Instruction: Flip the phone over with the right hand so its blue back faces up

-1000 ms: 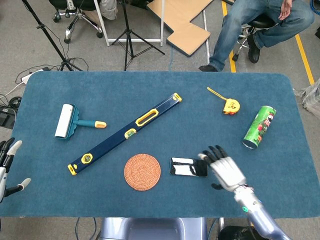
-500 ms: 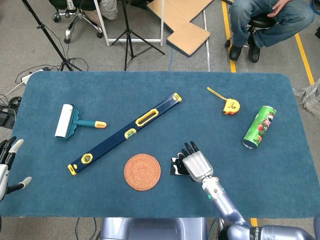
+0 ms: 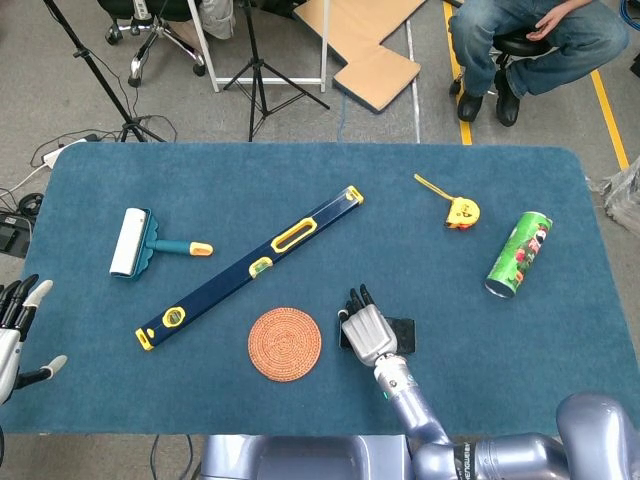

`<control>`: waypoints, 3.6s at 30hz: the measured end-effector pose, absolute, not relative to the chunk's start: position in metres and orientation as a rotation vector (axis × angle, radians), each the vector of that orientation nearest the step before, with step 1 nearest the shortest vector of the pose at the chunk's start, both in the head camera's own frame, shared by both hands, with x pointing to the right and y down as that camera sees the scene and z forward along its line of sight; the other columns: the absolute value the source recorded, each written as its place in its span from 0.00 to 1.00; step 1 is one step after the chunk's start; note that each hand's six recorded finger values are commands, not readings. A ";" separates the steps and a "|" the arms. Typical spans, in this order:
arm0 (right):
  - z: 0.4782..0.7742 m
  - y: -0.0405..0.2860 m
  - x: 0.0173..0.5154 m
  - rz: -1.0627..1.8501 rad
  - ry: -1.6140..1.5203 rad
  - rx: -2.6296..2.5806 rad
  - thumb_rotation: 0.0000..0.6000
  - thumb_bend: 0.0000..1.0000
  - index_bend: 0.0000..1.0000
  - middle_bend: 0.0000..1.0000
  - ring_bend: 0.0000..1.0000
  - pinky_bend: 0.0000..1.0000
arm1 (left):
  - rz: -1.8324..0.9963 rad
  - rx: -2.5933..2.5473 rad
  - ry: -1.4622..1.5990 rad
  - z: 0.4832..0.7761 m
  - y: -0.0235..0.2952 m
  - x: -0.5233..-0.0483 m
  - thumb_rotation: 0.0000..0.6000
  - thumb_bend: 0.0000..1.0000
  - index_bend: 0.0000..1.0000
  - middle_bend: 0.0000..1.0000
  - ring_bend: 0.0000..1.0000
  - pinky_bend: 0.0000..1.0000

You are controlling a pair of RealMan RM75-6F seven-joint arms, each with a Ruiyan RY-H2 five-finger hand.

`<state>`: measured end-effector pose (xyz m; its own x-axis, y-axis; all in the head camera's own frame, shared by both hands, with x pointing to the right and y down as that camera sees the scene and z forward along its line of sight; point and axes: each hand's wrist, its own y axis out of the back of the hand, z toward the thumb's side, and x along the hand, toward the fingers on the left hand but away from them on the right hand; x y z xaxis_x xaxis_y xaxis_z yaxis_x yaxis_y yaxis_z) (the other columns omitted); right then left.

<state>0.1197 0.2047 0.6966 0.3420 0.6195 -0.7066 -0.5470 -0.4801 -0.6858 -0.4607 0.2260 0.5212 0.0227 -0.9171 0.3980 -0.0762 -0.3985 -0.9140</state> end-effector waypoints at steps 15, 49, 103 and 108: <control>0.710 0.209 0.120 1.326 -0.004 -1.522 1.00 0.00 0.27 0.24 0.00 0.00 | -1.475 -1.573 1.019 0.526 0.227 -0.458 1.00 0.00 0.00 0.00 0.00 0.00; 0.680 0.163 0.132 1.180 -0.420 -1.758 1.00 0.15 0.47 0.49 0.17 0.00 | -1.486 -1.588 1.000 0.531 0.228 -0.456 1.00 0.00 0.00 0.00 0.00 0.00; 0.749 0.165 0.207 0.817 -2.324 -2.915 1.00 0.32 0.40 0.44 0.15 0.10 | -1.530 -1.597 0.974 0.541 0.233 -0.455 1.00 0.00 0.00 0.00 0.00 0.00; 0.757 0.167 0.221 0.865 -2.287 -2.869 1.00 0.38 0.23 0.25 0.06 0.00 | -1.534 -1.596 0.970 0.542 0.233 -0.456 1.00 0.00 0.00 0.00 0.00 0.00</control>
<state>0.2212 0.1671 0.7565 0.2388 0.7004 -0.6726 0.9702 -0.1430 0.1956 -0.4559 0.2328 0.5417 0.0142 -0.8843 0.4667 -0.0429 -0.4668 -0.8833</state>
